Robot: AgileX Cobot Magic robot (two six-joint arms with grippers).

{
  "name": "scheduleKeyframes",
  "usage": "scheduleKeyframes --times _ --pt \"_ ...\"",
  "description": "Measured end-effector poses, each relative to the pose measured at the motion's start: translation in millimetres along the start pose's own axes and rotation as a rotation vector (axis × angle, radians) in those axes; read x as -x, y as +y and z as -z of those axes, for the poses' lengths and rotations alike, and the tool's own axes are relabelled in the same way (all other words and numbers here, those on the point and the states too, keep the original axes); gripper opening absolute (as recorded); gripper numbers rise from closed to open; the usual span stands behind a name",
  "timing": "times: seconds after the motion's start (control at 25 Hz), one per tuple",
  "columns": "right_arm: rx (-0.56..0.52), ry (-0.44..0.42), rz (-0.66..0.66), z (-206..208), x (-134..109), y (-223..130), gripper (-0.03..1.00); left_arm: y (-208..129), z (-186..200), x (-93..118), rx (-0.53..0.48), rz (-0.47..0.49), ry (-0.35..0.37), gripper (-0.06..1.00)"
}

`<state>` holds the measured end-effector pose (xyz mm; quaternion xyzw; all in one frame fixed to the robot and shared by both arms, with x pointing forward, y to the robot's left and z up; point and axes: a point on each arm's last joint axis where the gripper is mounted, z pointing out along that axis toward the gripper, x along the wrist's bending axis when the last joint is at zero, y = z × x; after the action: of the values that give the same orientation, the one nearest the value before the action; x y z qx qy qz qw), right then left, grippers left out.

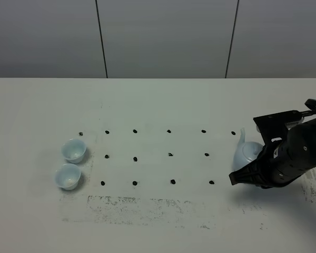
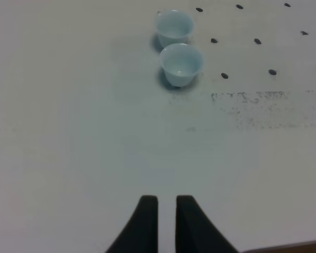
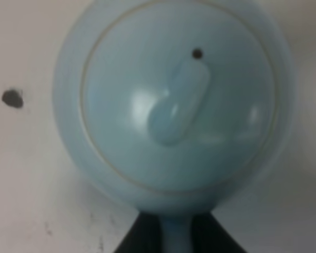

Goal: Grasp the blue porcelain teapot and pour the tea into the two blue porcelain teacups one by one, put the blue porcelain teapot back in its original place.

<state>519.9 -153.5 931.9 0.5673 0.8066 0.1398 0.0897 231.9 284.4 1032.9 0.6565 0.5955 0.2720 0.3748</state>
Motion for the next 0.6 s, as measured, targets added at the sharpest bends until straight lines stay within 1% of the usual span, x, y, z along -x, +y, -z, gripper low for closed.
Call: scheduleKeyframes --times 0.12,0.2,0.4,0.6 --pt "0.015 0.008 0.064 4 -6 6 0.04 0 0 0 0.000 0.000 0.000 0.11" --pt "0.046 0.016 0.120 11 -11 17 0.04 0 0 0 0.000 0.000 0.000 0.11" --pt "0.147 0.037 0.279 29 -28 63 0.04 0 0 0 0.000 0.000 0.000 0.11" --pt "0.146 0.065 0.459 23 -51 102 0.04 0 0 0 0.000 0.000 0.000 0.11"
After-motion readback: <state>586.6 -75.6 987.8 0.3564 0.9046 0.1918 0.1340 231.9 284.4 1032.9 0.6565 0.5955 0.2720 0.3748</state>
